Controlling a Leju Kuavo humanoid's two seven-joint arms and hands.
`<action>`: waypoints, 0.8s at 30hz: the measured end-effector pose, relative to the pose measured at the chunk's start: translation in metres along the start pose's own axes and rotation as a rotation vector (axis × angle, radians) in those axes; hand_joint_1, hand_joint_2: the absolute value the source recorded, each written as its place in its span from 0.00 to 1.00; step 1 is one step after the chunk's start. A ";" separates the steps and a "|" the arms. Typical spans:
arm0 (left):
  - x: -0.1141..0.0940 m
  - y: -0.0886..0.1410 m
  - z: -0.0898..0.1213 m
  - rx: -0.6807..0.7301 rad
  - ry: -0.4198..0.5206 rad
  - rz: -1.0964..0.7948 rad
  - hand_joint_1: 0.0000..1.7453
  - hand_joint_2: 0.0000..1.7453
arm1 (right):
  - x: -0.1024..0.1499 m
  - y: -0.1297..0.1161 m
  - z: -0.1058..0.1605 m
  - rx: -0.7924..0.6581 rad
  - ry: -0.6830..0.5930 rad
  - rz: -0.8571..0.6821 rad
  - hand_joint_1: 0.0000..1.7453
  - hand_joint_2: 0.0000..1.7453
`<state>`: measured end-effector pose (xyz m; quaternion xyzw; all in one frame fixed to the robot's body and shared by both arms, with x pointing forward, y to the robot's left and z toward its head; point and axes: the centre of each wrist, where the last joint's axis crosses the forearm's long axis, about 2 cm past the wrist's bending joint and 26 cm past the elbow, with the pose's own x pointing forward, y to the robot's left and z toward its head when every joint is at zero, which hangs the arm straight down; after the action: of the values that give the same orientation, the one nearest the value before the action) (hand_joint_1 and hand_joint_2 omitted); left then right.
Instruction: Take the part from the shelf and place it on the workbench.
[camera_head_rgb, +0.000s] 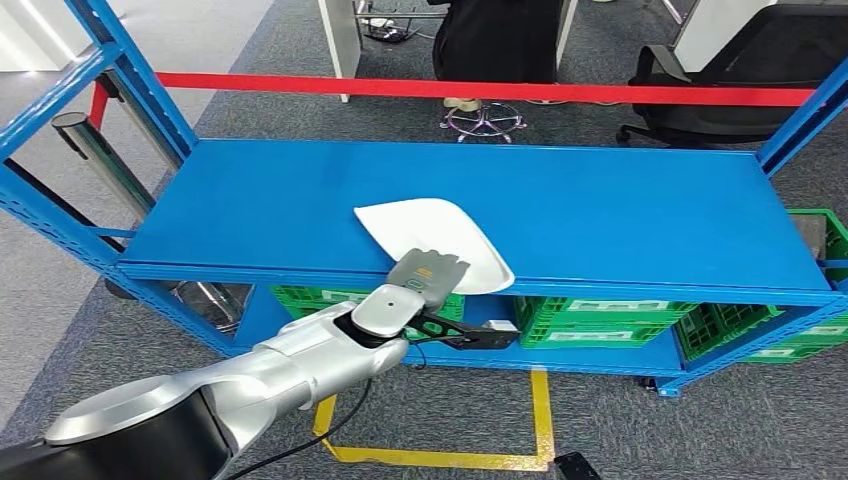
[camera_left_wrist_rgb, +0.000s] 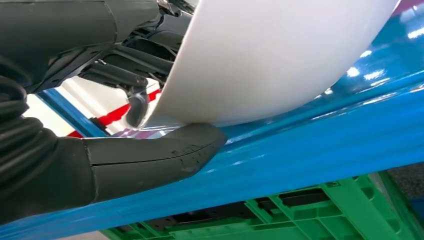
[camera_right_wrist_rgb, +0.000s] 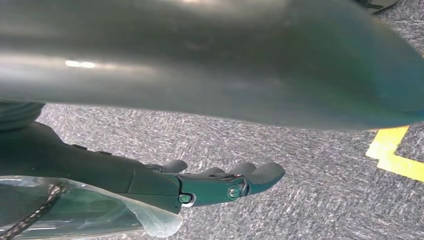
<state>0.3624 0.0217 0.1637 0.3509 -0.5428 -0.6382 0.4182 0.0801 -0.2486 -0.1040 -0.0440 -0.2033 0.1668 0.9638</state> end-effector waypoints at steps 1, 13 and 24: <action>0.000 0.000 0.000 0.000 -0.001 0.000 1.00 1.00 | 0.000 0.000 0.000 0.000 0.000 0.000 0.00 0.00; 0.000 0.002 0.000 0.110 -0.074 0.069 1.00 1.00 | 0.000 0.001 0.000 -0.003 -0.011 0.007 0.00 0.00; 0.004 0.010 0.001 0.283 -0.172 0.106 1.00 1.00 | -0.005 0.004 0.002 -0.012 -0.014 0.015 0.00 0.00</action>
<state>0.3620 0.0181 0.1740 0.3211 -0.6789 -0.5600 0.3497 0.0734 -0.2468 -0.1050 -0.0499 -0.2109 0.1730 0.9608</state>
